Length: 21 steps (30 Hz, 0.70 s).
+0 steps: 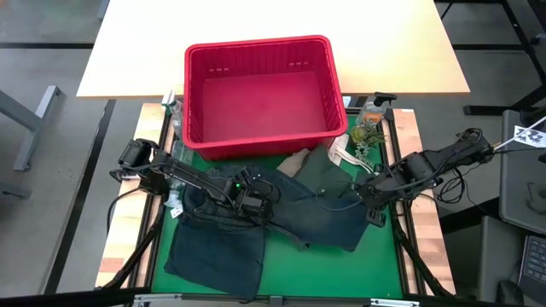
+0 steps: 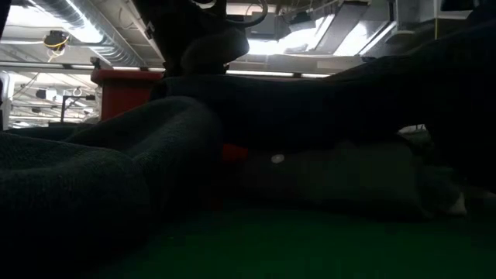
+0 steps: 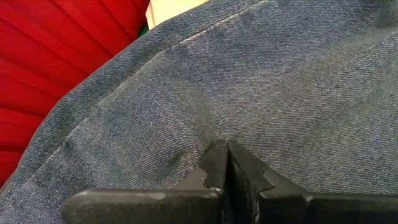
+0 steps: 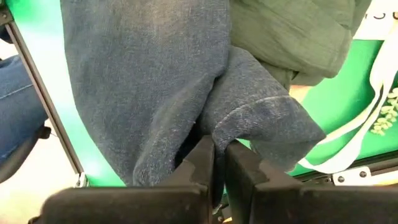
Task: Fold laundry
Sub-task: Fold the dark blue pants
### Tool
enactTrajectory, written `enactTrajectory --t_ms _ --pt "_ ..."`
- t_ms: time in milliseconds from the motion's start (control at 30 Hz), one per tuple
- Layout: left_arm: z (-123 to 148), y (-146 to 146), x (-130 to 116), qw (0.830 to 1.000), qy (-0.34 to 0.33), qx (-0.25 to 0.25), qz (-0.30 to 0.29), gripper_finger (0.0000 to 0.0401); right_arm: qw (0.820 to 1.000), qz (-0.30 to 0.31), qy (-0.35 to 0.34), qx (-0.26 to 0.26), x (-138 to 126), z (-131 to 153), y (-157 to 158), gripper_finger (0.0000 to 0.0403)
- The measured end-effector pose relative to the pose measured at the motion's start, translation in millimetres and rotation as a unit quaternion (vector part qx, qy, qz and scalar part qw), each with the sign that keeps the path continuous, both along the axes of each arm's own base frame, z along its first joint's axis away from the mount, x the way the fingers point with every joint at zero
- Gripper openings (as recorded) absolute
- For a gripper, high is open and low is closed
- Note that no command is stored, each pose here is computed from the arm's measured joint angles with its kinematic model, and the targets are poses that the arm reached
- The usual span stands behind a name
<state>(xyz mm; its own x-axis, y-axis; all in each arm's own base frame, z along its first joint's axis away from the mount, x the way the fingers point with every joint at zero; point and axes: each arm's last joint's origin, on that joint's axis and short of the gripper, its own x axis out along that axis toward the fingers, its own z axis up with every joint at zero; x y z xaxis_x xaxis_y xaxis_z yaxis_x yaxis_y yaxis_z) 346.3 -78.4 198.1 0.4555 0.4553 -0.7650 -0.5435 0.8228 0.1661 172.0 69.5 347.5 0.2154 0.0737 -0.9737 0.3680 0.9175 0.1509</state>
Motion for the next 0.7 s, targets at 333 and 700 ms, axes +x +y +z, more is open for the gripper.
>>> enactTrajectory --t_ms 333,700 --pt "0 0 0 1.0 0.0 0.0 0.0 0.0004 0.999 -0.009 -0.003 -0.049 -2 0 -4 0.0141" --pt "0 0 0 1.0 -0.001 -0.001 0.0 0.0004 0.989 0.019 0.104 -0.099 -11 -42 -8 0.0199"
